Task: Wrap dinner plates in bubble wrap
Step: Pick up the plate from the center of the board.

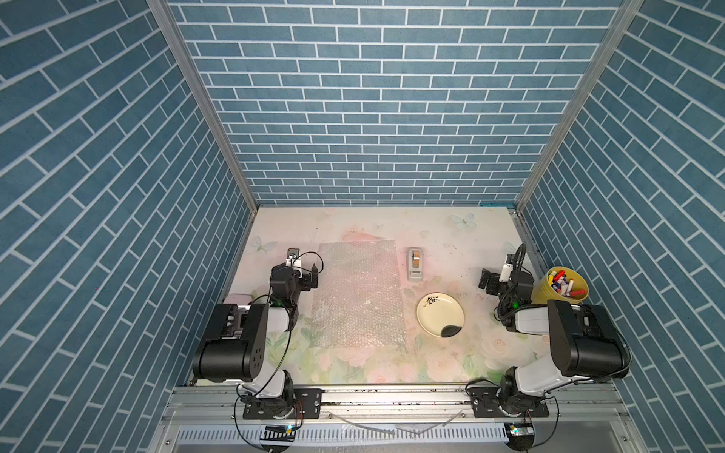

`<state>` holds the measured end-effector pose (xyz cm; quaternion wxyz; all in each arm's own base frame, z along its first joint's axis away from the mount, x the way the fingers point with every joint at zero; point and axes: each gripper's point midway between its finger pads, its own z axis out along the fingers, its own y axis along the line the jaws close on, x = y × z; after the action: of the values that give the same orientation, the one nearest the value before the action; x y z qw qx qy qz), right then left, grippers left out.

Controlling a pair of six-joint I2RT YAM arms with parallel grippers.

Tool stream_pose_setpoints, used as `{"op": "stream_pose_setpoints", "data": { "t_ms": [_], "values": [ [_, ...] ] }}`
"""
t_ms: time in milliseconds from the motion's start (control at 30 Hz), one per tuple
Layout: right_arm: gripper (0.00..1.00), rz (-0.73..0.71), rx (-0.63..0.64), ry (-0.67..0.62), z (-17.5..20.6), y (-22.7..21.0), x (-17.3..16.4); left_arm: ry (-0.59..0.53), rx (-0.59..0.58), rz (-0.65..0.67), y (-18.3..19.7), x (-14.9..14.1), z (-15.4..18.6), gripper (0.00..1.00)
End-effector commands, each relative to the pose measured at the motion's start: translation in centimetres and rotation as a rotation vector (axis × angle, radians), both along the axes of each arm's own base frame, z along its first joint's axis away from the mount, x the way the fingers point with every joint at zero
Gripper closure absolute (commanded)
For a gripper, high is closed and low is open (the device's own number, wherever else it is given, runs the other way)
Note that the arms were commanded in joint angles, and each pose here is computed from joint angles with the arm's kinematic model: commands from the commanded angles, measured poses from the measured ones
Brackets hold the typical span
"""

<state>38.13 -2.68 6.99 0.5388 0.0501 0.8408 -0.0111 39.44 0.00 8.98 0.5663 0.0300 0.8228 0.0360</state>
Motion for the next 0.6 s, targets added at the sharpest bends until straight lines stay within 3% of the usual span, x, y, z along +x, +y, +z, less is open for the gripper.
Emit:
{"op": "stream_pose_setpoints", "data": {
  "t_ms": [0,567],
  "values": [
    [0.01,0.028,-0.034,-0.045,1.70,0.24,1.31,-0.009,0.022,0.006,-0.14,0.10,0.30,0.00],
    [0.01,0.029,-0.034,-0.046,1.71,0.28,1.31,-0.002,0.020,0.050,0.60,0.19,0.26,0.00]
  ]
}}
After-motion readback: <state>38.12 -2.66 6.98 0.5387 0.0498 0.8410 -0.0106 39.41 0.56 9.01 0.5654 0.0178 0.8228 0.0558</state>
